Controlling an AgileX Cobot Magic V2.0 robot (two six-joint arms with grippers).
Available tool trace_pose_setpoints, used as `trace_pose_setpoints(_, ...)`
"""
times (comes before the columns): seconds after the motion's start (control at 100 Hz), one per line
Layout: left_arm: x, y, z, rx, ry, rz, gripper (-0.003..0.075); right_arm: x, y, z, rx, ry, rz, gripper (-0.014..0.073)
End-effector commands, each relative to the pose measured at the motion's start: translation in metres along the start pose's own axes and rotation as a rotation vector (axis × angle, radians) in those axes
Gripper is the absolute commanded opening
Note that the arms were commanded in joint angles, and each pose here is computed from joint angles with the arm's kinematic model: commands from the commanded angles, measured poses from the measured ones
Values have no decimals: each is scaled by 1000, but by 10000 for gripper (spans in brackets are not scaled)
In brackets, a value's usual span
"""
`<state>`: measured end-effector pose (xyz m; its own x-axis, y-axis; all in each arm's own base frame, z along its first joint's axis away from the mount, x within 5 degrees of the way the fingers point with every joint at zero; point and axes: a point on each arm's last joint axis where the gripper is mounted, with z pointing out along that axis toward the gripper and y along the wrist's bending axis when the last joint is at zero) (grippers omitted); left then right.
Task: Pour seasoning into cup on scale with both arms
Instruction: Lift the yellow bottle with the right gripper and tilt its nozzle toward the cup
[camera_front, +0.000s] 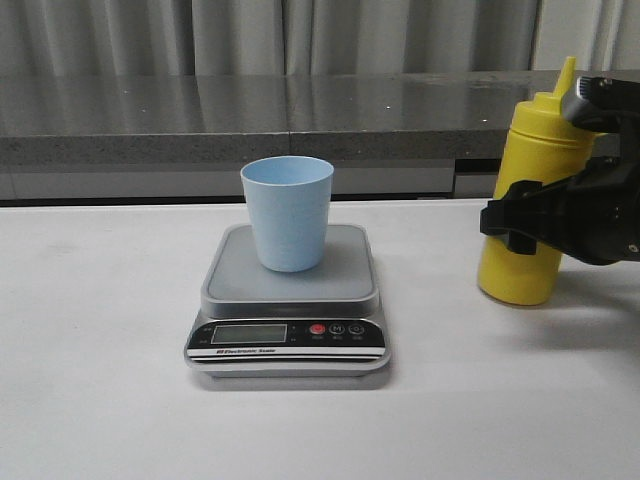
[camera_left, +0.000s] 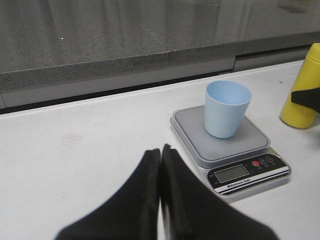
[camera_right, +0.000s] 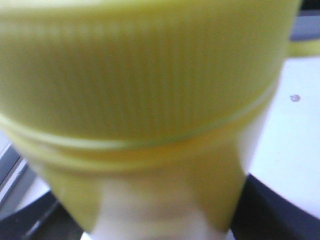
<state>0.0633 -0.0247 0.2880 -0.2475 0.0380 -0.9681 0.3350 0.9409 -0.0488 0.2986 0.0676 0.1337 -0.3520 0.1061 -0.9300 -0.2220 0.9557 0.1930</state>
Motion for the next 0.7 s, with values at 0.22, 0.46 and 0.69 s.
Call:
trace_pose_setpoints(0.22, -15, 0, -3, 0, -90, -22, -20, -34, 8, -8, -41, -155, -21, -60)
trace_pose_setpoints(0.46, -15, 0, -3, 0, -90, -22, -20, -57, 16, -27, -38, -90, -204, -60)
trace_pose_setpoints(0.69, -15, 0, -3, 0, -90, -22, -20, -95, 29, -36, -94, -23, -498, -60)
